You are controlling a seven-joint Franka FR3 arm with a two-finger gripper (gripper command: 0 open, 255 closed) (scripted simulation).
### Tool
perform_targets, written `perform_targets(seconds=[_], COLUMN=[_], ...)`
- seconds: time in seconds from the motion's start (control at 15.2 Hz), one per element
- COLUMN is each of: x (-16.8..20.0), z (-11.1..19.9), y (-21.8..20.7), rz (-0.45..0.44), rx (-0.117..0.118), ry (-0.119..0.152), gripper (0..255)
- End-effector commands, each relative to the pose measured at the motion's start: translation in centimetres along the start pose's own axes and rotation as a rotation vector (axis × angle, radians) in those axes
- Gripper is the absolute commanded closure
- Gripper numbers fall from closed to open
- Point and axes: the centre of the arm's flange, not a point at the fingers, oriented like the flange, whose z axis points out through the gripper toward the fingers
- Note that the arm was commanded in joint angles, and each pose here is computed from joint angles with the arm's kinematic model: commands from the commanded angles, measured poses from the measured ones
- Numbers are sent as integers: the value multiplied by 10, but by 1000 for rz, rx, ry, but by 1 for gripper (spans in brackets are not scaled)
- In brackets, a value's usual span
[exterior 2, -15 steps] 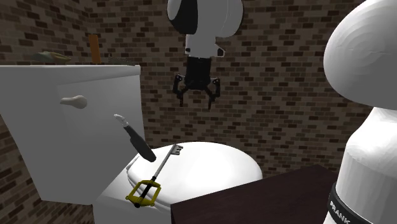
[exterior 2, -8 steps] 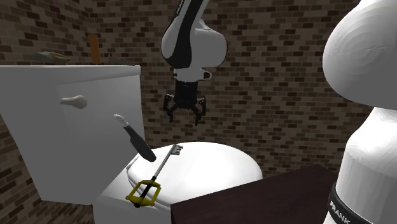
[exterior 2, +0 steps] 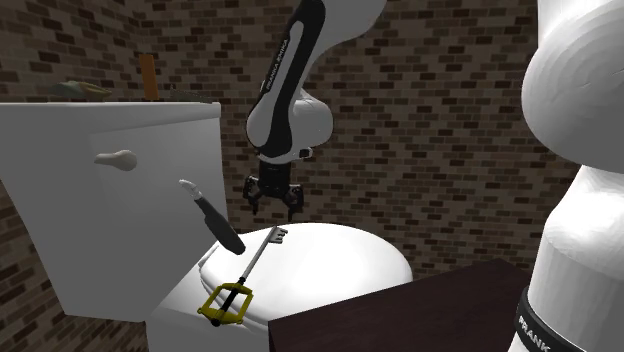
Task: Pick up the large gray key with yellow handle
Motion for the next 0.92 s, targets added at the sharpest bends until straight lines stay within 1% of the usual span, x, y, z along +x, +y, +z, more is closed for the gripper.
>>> perform_targets(seconds=[0.0,0.2,0.26,0.73,0.86], x=[5,17,17,13,13], z=[22,55,56,95,95], y=[-10,-25,-25,-20,-20], rz=[21,52,52,52,52], rx=[3,9,9,9,9], ry=[8,20,20,20,20], gripper=[0,0,0,0,0])
